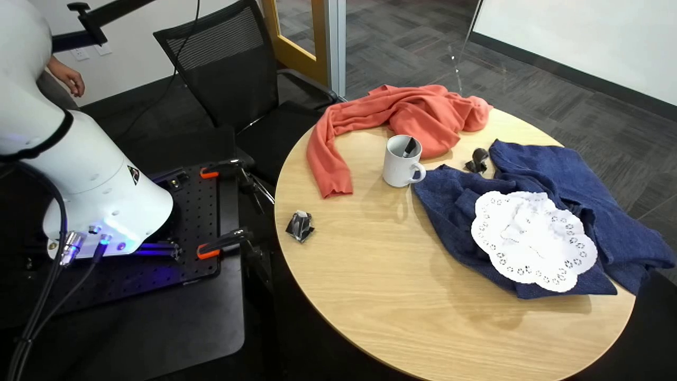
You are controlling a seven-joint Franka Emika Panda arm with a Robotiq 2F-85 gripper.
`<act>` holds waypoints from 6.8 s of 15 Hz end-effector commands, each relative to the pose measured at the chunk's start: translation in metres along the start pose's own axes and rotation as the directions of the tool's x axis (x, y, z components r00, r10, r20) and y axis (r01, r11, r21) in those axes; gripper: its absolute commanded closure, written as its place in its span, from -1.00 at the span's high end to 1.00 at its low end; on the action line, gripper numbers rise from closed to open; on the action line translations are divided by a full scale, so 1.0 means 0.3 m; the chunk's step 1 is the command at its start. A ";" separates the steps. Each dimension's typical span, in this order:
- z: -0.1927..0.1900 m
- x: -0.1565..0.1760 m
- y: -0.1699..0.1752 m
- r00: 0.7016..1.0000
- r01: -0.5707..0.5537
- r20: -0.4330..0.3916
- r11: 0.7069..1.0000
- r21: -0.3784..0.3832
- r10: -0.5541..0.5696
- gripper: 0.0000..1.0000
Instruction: Remove the marker from the mug and place it on the table
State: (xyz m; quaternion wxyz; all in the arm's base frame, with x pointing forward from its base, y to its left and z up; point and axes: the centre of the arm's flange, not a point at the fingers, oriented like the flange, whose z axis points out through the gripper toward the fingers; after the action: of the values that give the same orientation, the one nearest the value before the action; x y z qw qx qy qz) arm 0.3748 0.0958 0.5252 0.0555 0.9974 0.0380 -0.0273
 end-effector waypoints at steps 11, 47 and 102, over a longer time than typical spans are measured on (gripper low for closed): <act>0.281 0.375 0.008 0.983 -0.062 -0.172 0.998 -0.001 0.061 1.00; 0.918 0.732 0.105 0.980 -0.070 -0.183 0.996 0.054 0.079 1.00; 1.179 0.907 0.140 0.987 0.004 -0.159 0.999 0.054 0.004 -0.89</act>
State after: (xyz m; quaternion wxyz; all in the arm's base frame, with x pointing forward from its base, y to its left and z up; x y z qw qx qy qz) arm 0.6358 0.0353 0.1403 0.0275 0.9977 0.0418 0.0448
